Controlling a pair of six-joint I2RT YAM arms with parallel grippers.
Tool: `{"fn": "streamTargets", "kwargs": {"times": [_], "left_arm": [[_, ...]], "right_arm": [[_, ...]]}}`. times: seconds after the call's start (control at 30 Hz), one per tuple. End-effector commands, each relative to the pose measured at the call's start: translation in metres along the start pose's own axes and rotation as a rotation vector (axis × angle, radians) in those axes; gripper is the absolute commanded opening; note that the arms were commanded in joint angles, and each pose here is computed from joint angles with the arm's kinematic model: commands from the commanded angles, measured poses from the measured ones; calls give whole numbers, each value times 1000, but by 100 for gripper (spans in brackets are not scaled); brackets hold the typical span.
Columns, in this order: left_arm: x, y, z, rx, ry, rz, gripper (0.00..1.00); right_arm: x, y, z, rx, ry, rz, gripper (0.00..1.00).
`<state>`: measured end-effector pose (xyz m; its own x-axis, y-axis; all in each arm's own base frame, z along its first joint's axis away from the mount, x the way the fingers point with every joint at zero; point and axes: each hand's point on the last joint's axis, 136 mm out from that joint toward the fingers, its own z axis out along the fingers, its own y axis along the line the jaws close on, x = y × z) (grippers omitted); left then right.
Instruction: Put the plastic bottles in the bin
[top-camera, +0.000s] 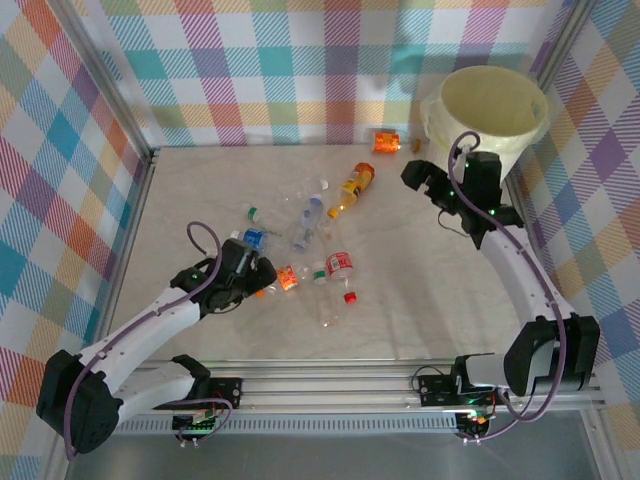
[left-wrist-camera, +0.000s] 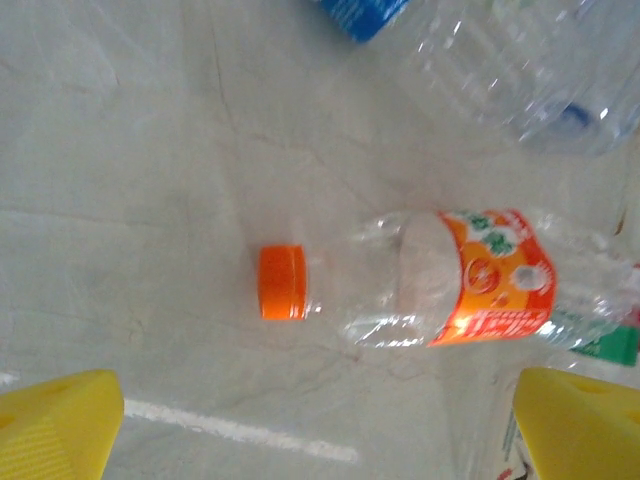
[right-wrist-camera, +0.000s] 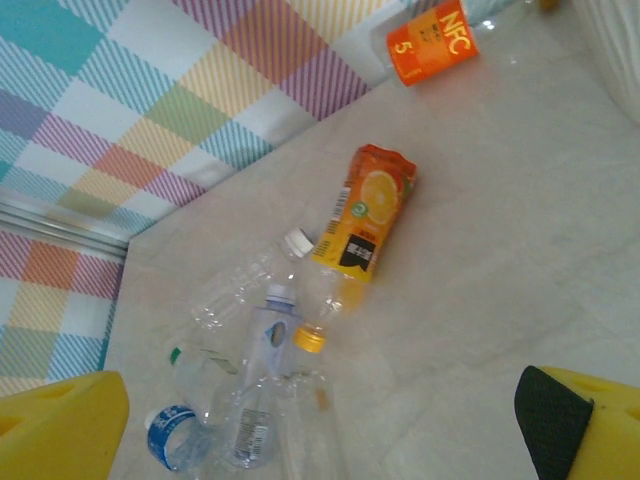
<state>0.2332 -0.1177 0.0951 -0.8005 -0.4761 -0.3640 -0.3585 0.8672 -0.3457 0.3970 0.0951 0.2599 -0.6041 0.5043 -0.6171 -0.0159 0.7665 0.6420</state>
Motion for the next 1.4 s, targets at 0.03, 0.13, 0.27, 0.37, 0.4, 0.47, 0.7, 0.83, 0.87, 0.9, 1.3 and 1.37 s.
{"fn": "streamTargets", "kwargs": {"times": [0.03,0.13,0.27,0.37,0.4,0.47,0.7,0.83,0.87,0.9,1.3,1.37], "left_arm": [[23,1,15,6,105,38,100],[26,3,23,-31,118,87,100],[18,-13,24,0,109,223,100],[8,-21,20,-16,96,377,100],[6,-22,19,-34,92,426,100],[5,-25,21,-56,87,518,100],[3,-28,39,-154,146,744,100],[1,-33,51,-188,177,837,100],[2,-35,54,-179,183,853,100],[5,-37,57,-162,193,869,100],[19,-38,80,-145,280,973,80],[19,-36,82,-159,283,977,74]], "right_arm": [[-23,12,-18,-31,-142,-61,100],[-23,9,-21,-22,-159,-105,100],[-21,-5,-19,35,-175,-110,100],[-20,-11,-19,61,-183,-119,100],[-21,-13,-20,71,-190,-120,100],[-22,-15,-21,84,-203,-122,100],[-27,-19,-23,104,-242,-132,100],[-29,-15,-24,86,-251,-146,100],[-30,-15,-24,91,-253,-147,100],[-30,-17,-25,98,-257,-144,100],[-30,-17,-20,85,-254,-143,100],[-31,-15,-19,71,-259,-140,100]]}}
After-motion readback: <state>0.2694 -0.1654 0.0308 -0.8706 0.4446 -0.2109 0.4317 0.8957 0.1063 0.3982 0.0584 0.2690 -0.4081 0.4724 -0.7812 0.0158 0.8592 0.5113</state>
